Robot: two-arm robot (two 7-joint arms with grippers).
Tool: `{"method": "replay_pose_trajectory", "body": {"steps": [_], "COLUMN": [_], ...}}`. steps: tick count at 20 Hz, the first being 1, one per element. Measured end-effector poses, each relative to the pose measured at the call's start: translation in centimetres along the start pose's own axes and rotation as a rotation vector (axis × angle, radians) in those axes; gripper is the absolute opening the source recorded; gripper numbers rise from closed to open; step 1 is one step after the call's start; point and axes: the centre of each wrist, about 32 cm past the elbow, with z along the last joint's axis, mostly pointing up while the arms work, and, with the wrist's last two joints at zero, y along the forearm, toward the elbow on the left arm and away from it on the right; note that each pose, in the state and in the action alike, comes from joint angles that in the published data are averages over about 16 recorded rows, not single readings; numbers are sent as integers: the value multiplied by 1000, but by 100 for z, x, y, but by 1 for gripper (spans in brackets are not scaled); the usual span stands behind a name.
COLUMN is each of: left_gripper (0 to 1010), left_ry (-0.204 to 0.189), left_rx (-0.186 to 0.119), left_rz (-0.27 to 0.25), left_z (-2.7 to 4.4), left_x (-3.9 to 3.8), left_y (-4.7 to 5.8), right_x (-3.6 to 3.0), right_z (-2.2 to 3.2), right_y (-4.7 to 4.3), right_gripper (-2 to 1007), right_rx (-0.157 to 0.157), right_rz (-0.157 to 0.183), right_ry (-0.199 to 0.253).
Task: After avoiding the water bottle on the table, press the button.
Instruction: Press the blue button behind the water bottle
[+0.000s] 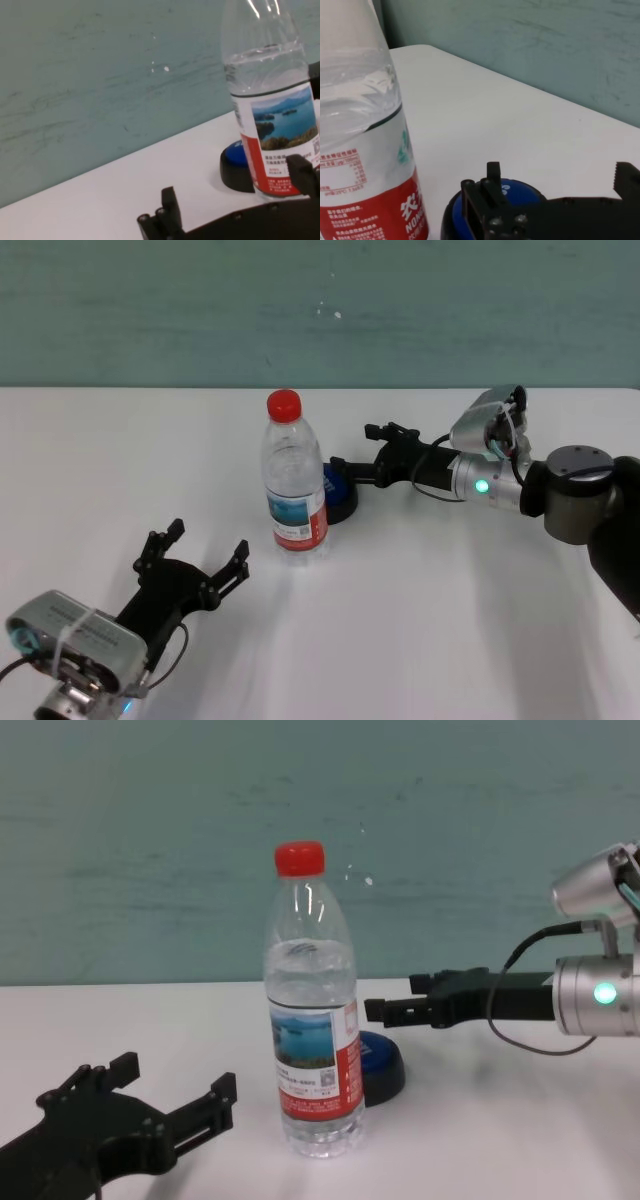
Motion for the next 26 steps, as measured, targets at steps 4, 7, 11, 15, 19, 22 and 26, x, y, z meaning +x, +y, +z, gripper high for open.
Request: {"method": "replay_pose_trajectory", "body": {"steps": [4, 7, 11, 15, 19, 22, 26], "left_gripper": [1000, 1000, 1000, 1000, 1000, 1000, 1000], "left_ry": [0, 0, 0, 0, 0, 0, 0], "left_rx": [0, 0, 0, 0, 0, 0, 0], "left_rz": [0, 0, 0, 0, 0, 0, 0], "left_z": [0, 0, 0, 0, 0, 0, 0], "left_x": [0, 0, 0, 0, 0, 0, 0], "left_y": [0, 0, 0, 0, 0, 0, 0], "right_x": [6, 12, 21, 32, 44, 52, 61], "right_z": [-16, -25, -35, -46, -60, -76, -104], "right_y": [23, 34, 45, 58, 73, 84, 94], "right_gripper": [1004, 1004, 1004, 1004, 1004, 1004, 1004], "right_rx": [-3, -4, -6, -10, -15, -20, -28], "right_rz": [4, 5, 5, 5, 5, 4, 2], "right_ry": [3, 5, 7, 8, 9, 10, 12]}}
